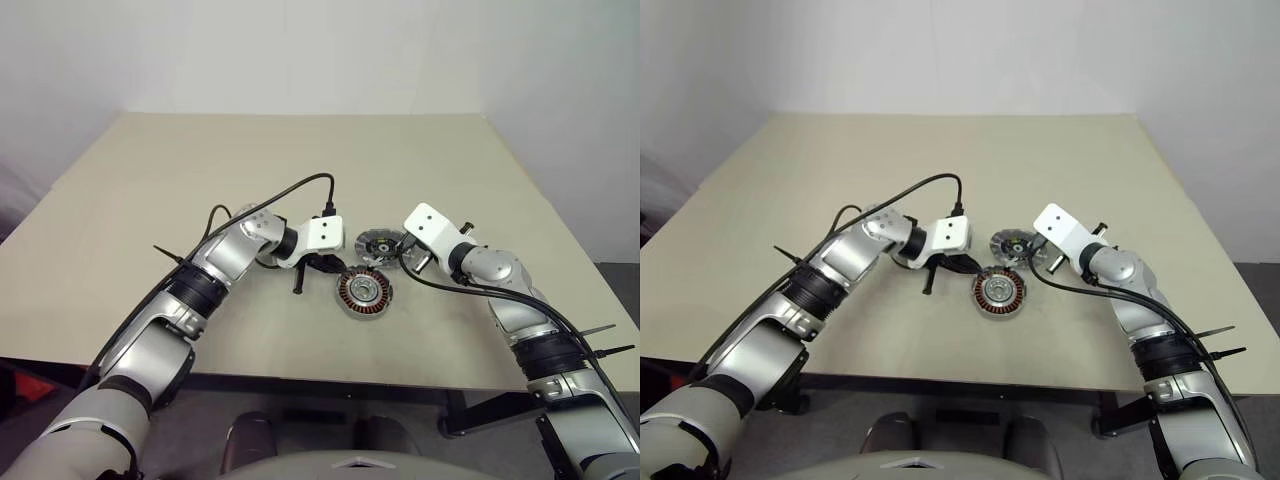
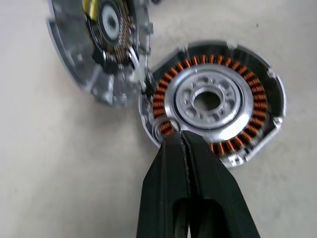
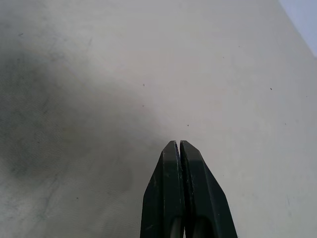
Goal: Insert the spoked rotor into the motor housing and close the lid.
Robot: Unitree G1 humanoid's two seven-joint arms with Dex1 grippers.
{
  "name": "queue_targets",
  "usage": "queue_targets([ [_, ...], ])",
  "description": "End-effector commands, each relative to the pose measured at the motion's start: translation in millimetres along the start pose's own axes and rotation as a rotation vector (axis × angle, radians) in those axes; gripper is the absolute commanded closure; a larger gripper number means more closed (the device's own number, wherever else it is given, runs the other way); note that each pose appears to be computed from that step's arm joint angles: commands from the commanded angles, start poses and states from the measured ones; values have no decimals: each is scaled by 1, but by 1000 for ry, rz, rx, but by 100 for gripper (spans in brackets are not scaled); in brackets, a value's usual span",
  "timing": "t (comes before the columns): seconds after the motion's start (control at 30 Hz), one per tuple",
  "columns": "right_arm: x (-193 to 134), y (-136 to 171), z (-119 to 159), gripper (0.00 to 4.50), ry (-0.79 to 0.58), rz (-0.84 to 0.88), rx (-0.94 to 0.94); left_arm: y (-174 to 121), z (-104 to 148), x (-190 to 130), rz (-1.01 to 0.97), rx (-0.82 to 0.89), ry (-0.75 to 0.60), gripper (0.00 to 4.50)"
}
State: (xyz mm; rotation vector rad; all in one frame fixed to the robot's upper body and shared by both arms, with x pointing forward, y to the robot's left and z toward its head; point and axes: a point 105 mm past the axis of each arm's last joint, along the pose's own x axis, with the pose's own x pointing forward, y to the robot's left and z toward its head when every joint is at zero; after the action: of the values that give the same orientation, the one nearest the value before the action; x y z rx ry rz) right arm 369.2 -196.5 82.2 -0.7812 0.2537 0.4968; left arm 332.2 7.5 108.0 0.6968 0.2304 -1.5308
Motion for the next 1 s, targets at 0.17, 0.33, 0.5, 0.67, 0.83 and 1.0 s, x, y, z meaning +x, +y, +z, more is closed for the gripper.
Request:
queue_targets([
  [0.17,0,-7,13,450,-47,-23,-28,4,19,0,-30,57,-53,444],
  [0.33,-1,-7,12,450,-45,-26,-27,-1,16,0,-68,78,-42,406],
  [0.5,-1,-6,11,450,-43,-25,-26,10,12,0,15,67,-18,298],
  [0.67,-1,-5,12,450,-48,-22,-28,12,10,1,29,102,-3,298],
  [0.83,0,-5,12,450,-50,-21,-28,8,9,3,12,102,-8,298],
  [1.0,0,-5,12,450,-51,-22,-27,-1,9,2,-52,107,-6,298],
])
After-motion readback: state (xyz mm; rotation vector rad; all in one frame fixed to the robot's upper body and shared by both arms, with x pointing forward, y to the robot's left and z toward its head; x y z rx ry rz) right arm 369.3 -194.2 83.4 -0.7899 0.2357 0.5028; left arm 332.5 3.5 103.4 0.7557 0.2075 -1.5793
